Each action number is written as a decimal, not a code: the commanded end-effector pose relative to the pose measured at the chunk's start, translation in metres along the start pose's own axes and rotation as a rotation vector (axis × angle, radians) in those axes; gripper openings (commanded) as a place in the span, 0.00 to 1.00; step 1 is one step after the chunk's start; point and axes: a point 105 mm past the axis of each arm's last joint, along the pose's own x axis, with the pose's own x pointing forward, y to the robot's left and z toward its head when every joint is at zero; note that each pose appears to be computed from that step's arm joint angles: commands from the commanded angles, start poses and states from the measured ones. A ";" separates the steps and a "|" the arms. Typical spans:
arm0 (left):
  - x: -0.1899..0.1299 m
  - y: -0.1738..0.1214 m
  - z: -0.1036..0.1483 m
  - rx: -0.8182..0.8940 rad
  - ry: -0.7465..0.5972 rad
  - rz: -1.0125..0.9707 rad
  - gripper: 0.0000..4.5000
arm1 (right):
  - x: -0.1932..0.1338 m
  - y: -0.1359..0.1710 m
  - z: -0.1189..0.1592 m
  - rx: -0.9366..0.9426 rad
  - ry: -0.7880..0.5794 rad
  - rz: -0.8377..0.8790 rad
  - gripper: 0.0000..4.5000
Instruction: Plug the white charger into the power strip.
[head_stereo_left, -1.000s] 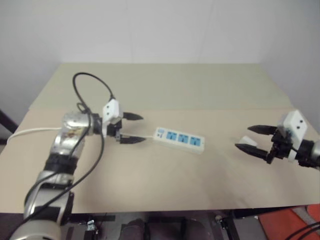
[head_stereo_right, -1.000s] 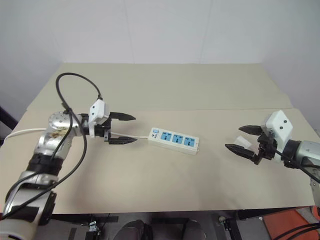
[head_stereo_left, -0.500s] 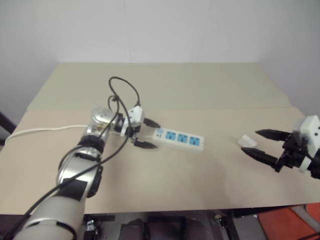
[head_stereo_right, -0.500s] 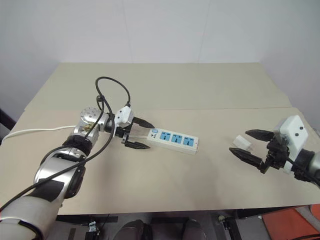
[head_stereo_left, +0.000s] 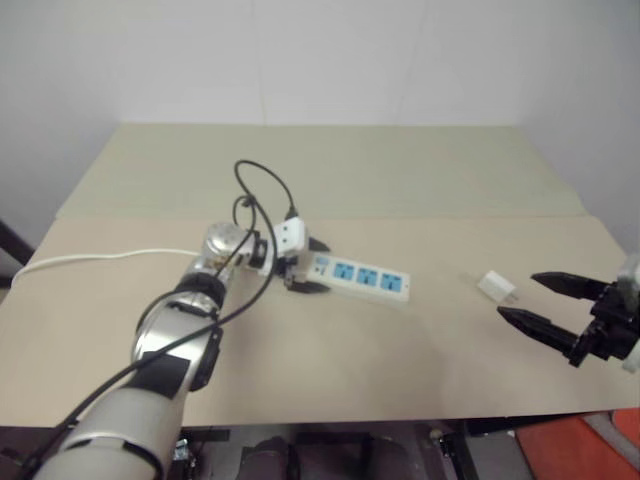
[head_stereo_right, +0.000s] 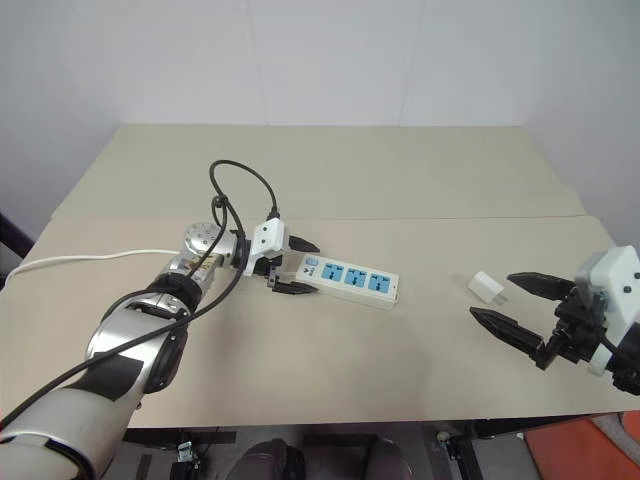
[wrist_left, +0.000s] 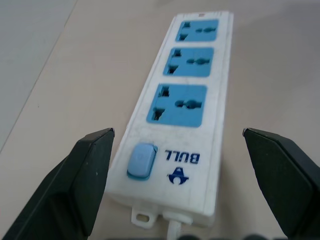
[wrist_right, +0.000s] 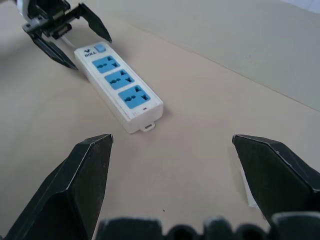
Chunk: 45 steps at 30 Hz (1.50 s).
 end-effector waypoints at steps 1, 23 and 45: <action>0.002 0.003 -0.003 -0.003 0.026 0.039 1.00 | -0.007 0.001 0.013 -0.027 -0.037 -0.030 1.00; 0.000 -0.005 -0.011 -0.106 0.003 0.002 0.73 | -0.007 0.000 0.022 -0.012 -0.069 -0.050 1.00; -0.029 -0.045 -0.009 -0.087 -0.220 0.017 0.73 | 0.030 -0.012 0.024 -0.032 -0.120 0.024 1.00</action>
